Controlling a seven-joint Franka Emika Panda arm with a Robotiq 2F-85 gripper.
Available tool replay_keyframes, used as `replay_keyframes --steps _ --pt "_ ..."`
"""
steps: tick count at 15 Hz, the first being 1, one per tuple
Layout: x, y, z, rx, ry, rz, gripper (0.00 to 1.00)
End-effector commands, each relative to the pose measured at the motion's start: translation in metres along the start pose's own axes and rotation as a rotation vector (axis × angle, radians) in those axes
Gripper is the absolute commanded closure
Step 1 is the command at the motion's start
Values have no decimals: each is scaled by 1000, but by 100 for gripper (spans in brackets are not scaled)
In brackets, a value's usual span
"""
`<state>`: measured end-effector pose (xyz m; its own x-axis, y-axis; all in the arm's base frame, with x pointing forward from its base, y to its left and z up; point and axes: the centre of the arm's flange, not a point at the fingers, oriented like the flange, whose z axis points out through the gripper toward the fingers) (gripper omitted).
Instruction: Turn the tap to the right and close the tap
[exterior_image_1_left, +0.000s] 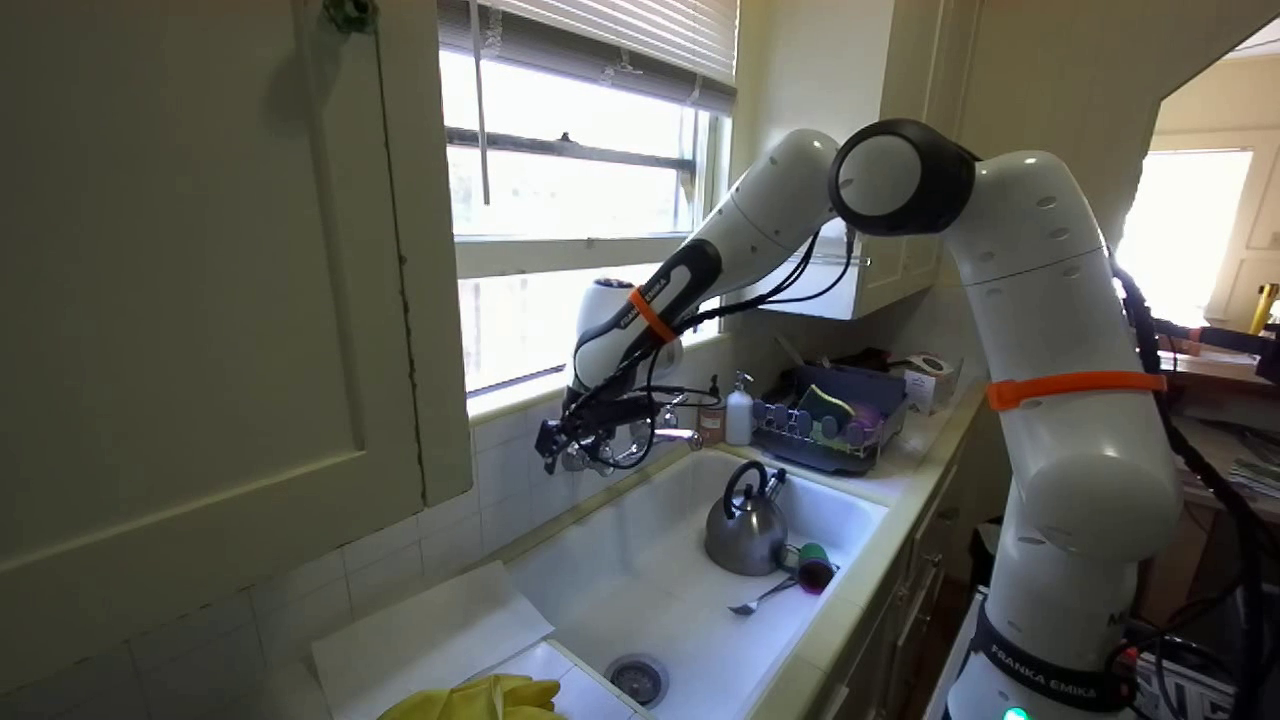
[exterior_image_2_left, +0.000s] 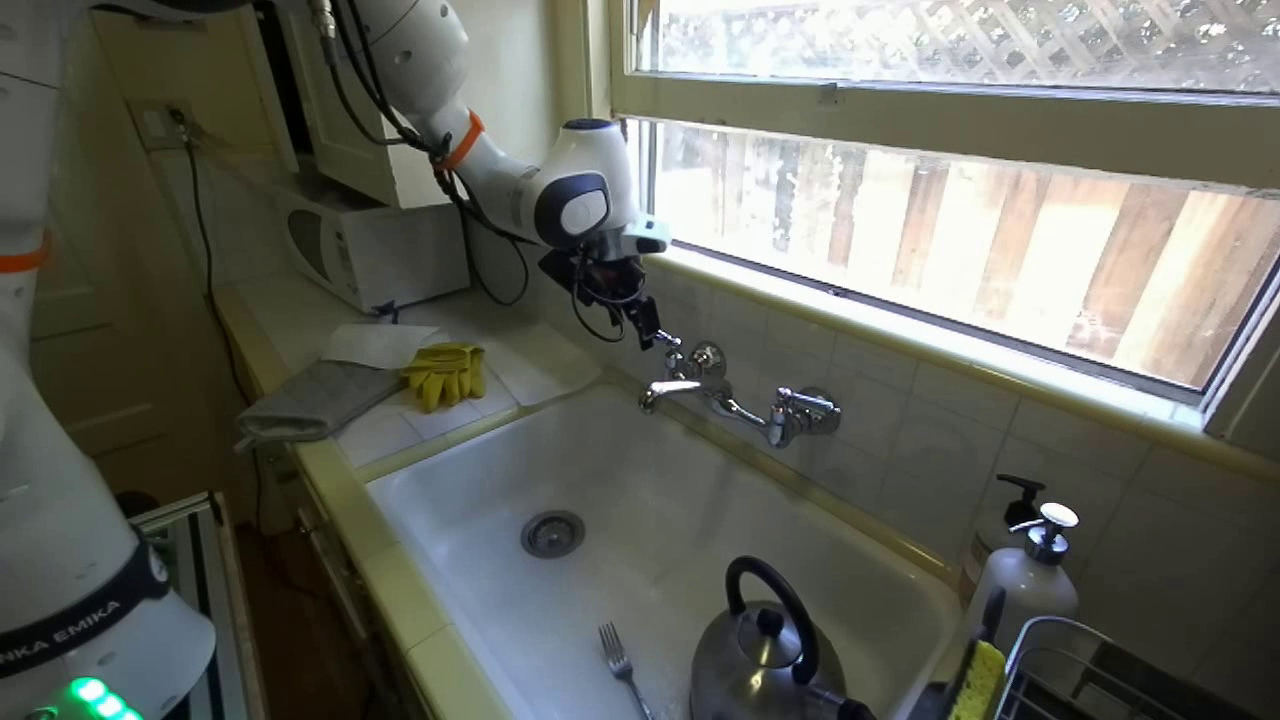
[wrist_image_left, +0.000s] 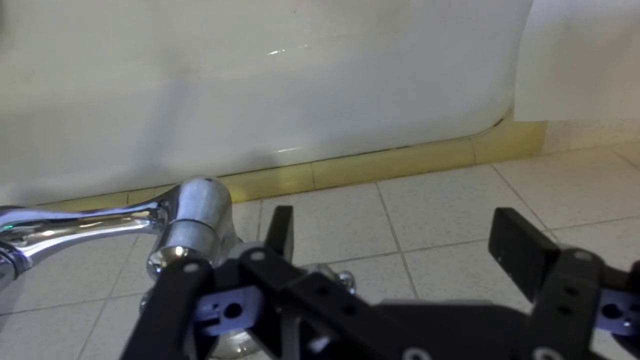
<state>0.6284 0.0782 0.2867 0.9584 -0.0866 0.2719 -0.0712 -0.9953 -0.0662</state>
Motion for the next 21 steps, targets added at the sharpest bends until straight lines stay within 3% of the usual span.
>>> replay_keyframes --steps 1,7,13,21 --pt "25 -11 -4 -20 92 -66 0" --pt "24 -12 -7 -31 80 -71 0" --pt "3 -5 -36 8 -65 8 0" --pt "-32 33 -88 -30 -250 7 0"
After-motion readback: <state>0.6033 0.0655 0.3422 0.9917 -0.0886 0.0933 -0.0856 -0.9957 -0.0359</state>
